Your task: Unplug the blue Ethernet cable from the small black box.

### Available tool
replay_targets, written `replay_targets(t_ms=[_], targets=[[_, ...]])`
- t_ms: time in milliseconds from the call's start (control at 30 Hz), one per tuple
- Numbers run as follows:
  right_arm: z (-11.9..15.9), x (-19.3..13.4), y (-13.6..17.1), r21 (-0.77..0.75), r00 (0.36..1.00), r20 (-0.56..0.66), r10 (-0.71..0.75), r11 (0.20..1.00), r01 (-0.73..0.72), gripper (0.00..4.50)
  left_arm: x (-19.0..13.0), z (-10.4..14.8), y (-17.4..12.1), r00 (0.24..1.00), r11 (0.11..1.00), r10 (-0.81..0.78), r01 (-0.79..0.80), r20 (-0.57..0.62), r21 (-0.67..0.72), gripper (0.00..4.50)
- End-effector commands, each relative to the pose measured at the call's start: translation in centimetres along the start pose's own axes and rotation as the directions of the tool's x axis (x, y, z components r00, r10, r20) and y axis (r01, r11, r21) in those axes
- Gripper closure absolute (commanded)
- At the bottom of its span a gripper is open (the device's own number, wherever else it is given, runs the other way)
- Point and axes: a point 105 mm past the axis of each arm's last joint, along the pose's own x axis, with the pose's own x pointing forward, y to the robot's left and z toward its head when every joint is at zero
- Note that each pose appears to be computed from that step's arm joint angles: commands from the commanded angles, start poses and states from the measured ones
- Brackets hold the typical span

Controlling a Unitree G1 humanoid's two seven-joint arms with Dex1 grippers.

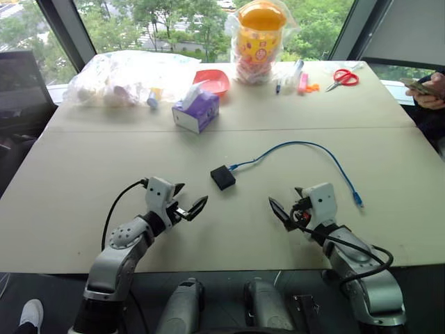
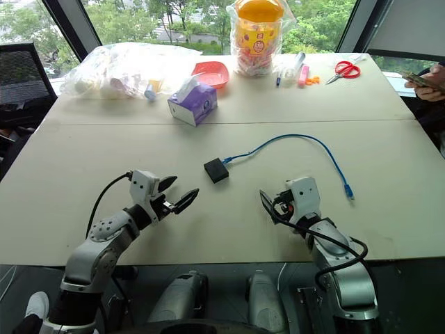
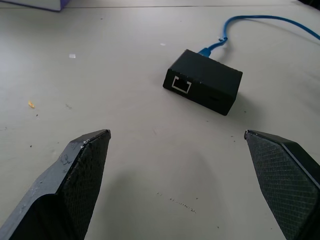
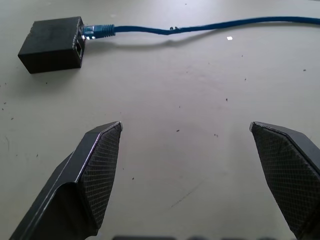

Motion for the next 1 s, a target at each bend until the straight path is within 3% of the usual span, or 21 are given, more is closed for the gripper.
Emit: replay_targets(t_ms=[33,267,500,700,1000], targets=[[1.7,-0.2,0.1,0.007,0.999,0.049,0.018,1.0,-0.018,0.24,-0.1,1.0,-0.2,0.999,1.0,-0.017,0.017,0.04,0.013,0.03],[3.0,0.0,-0.2,-0.027,0.996,0.027,0.088,0.996,-0.088,0.24,-0.6,0.9,-0.6,0.993,0.993,-0.119,0.119,-0.007,0.023,0.03],[3.4,-0.2,0.9,-0.073,0.968,-0.061,0.243,0.966,-0.247,0.24,-1.5,0.7,-0.1,0.977,0.98,-0.199,0.2,-0.076,0.0,0.03],[4.9,0.6,0.4,-0.166,0.915,-0.189,0.358,0.906,-0.389,0.24,-1.6,2.6,2.5,0.967,0.972,-0.232,0.234,-0.107,0.011,0.03],[8.7,5.1,-1.1,-0.339,0.854,-0.327,0.405,0.794,-0.505,0.24,-0.7,5.2,4.5,0.946,0.942,-0.288,0.308,-0.149,0.134,0.03]])
